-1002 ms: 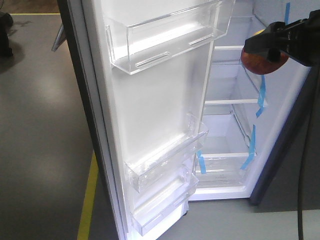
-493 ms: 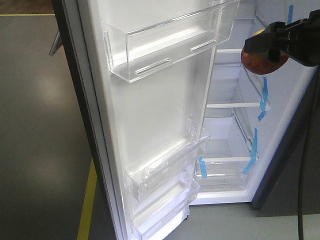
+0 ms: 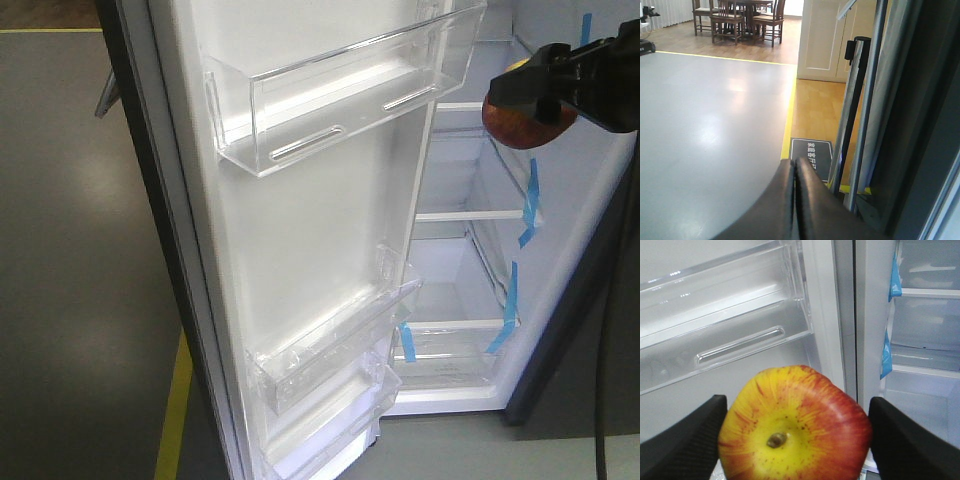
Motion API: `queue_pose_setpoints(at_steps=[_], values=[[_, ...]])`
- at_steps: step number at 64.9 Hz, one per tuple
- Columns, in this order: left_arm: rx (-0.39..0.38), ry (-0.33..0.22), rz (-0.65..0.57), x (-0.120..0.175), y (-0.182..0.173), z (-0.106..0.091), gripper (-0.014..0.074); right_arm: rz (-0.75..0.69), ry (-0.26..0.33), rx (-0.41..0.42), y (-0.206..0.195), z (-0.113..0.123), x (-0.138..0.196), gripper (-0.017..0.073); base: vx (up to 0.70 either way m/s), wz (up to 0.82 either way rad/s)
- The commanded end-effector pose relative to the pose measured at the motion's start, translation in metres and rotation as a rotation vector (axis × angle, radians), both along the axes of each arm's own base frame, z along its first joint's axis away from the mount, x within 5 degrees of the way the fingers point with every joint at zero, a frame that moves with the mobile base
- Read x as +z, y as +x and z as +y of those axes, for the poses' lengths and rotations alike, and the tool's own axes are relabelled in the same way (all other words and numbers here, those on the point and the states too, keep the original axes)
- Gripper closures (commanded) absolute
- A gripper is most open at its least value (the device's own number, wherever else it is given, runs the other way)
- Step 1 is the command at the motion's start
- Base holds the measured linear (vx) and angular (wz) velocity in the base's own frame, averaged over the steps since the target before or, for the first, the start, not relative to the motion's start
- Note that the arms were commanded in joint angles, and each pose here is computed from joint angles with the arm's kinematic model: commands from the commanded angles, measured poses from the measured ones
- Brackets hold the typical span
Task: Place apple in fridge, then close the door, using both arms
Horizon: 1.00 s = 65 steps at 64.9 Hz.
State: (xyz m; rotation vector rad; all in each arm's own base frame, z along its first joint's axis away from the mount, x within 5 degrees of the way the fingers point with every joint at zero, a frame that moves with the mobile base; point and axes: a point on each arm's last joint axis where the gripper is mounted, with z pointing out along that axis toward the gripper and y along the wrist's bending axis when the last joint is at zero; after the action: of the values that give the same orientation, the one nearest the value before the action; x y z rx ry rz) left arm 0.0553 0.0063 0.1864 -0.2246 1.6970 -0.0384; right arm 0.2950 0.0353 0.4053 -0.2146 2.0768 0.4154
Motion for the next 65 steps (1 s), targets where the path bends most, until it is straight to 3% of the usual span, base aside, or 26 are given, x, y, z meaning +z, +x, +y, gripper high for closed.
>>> queue_pose_setpoints(at_steps=[1,65], values=[[-0.009,0.004,-0.059,-0.0027,0.0007,-0.0006,0.0598,-0.116,0.025,-0.029,-0.0067,-0.0019,0.0242,0.0564,0.03,0.00],[-0.009,0.004,-0.059,-0.0027,0.0007,-0.0006,0.0598,-0.116,0.025,-0.029,-0.0067,-0.0019,0.0242,0.0564,0.01,0.00]])
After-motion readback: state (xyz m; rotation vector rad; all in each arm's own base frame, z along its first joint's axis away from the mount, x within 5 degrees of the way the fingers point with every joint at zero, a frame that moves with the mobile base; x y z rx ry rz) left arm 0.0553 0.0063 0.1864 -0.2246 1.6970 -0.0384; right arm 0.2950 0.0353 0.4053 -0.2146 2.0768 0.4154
